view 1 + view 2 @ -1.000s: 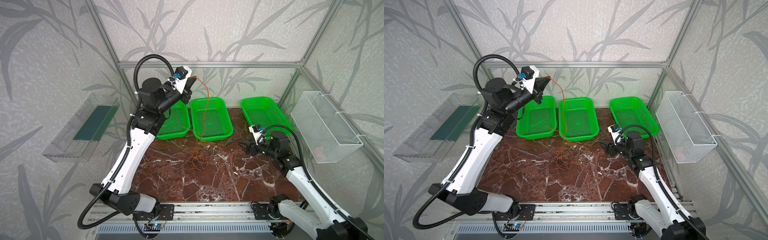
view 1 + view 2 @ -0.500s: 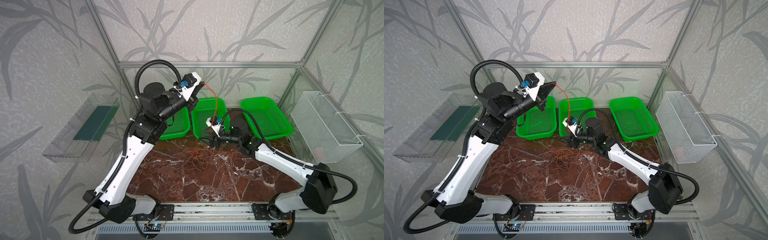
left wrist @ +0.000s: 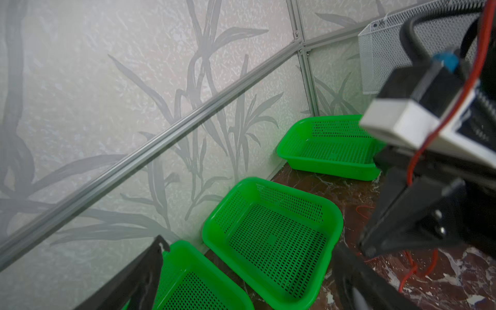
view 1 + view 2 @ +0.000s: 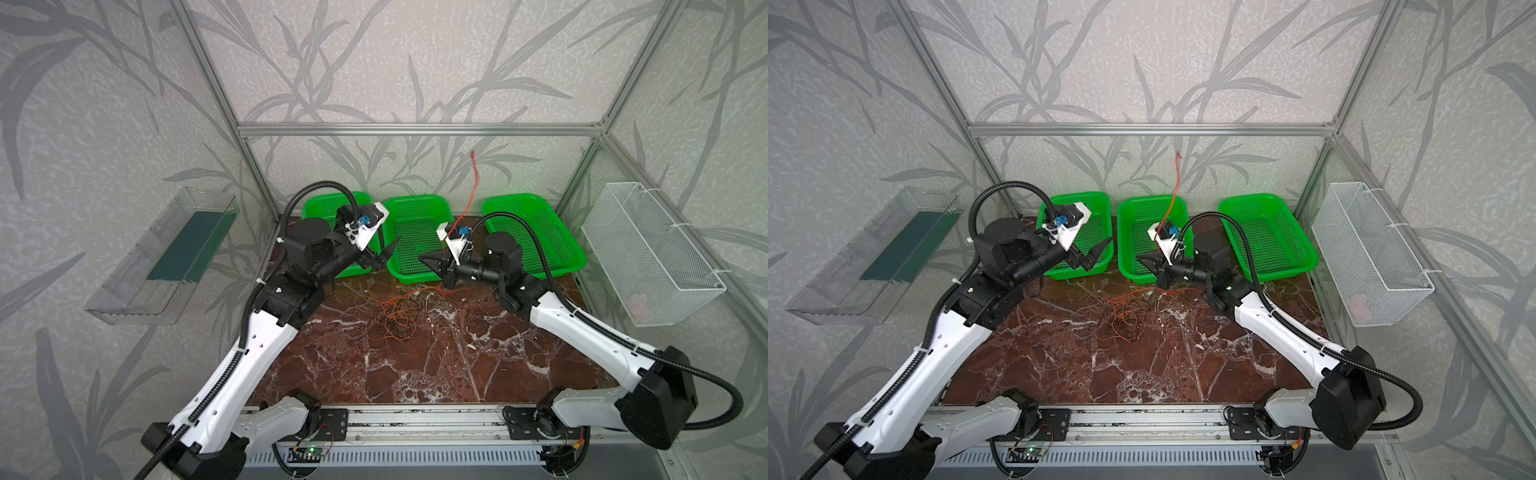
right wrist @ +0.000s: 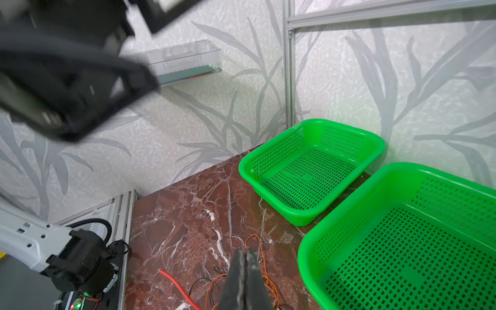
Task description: Untangle the cables
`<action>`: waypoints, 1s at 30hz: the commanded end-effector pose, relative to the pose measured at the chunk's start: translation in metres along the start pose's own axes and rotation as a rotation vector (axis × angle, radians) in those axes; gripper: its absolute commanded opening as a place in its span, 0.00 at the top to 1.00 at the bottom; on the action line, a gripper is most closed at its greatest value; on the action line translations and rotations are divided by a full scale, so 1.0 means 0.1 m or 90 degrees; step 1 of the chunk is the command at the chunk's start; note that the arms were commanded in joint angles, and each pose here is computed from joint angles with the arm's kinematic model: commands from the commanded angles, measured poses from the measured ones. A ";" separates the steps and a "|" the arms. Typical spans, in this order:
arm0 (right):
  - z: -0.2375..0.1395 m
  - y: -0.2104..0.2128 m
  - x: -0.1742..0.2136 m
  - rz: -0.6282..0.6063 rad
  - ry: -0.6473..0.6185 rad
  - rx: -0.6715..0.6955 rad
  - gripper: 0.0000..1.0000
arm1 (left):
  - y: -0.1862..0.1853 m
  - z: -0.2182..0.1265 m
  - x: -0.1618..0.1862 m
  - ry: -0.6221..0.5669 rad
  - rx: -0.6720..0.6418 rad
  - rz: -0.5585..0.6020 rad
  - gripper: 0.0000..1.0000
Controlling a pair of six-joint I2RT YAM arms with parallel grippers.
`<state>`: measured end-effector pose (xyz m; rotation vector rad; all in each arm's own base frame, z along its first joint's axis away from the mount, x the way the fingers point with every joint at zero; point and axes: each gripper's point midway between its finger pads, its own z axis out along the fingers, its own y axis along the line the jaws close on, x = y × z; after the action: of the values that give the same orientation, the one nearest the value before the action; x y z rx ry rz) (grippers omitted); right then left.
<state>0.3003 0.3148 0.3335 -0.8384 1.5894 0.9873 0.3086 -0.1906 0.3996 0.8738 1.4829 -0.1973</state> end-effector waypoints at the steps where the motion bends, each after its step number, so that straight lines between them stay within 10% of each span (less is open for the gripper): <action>1: -0.06 0.04 -0.16 0.024 -0.013 -0.019 1.00 | -0.28 -0.11 0.27 0.005 0.052 0.023 0.01; 19: -0.09 0.04 -0.11 0.015 0.029 -0.009 1.00 | -1.62 0.35 0.73 0.044 0.326 0.121 0.27; 27: -0.11 0.04 -0.41 -0.022 0.023 -0.006 1.00 | -1.62 0.71 1.12 0.098 0.275 0.113 1.00; 30: -0.20 -0.07 -0.79 -0.042 -0.007 0.016 1.00 | -1.59 0.68 1.38 0.164 0.255 0.100 1.00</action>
<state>0.3085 0.3077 0.3760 -0.8642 1.6237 0.9666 0.2777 -0.2976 0.2108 1.4067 1.5812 -0.3383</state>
